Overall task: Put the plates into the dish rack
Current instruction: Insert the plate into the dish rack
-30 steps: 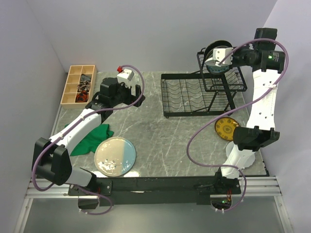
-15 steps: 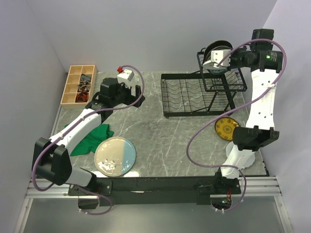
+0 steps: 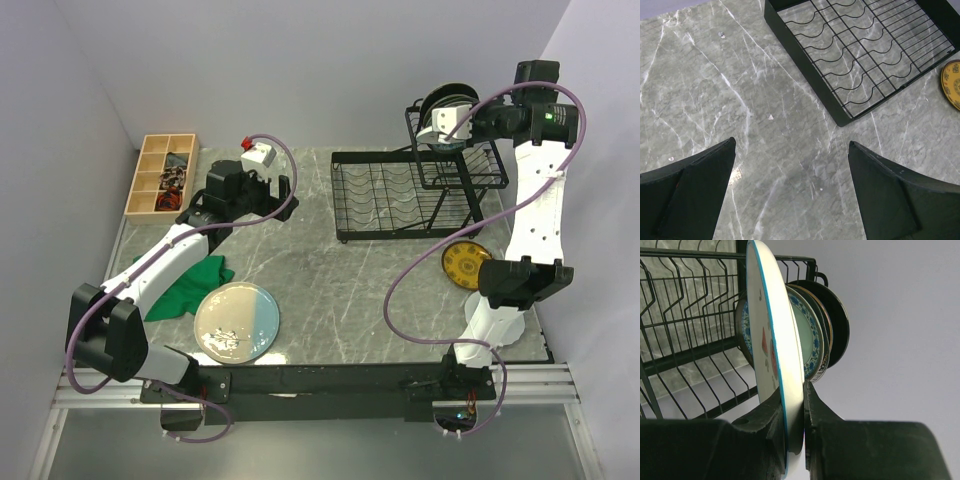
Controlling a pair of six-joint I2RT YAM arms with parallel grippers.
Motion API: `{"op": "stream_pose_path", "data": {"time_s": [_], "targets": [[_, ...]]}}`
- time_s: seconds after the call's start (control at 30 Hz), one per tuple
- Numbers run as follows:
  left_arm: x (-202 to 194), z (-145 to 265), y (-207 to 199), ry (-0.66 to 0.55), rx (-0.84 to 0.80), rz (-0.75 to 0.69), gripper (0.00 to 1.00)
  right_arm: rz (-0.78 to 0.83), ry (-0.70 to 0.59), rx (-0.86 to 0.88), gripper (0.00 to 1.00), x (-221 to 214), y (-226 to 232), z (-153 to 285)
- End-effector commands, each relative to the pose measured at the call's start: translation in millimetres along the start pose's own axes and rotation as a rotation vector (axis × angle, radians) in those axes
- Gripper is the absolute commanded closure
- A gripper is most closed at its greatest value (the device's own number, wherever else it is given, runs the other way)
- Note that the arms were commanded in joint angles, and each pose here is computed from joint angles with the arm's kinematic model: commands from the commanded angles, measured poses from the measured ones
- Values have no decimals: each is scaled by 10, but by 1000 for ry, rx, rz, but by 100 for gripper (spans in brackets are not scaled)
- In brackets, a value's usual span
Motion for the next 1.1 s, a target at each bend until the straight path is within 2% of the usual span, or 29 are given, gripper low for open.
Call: {"op": "stream_pose_path", "data": {"time_s": [0.0,1.07], "targets": [[87,39,-8,-33,-4,2,1,114,8,-113,100,95,-242,151],[123,21,-1,-29,6,19,1,37,-2,-69,100,-133,-144,1]]}}
Point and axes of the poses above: each gripper's point midway between its finger pads, its own z axis back along the fingers, its own y axis along the line the jaws close on, x = y × z, the point moved 8 cm from there along z, back along the fingers, and after that the axes turned 8 degrees about -z, right-handed, at the moved point
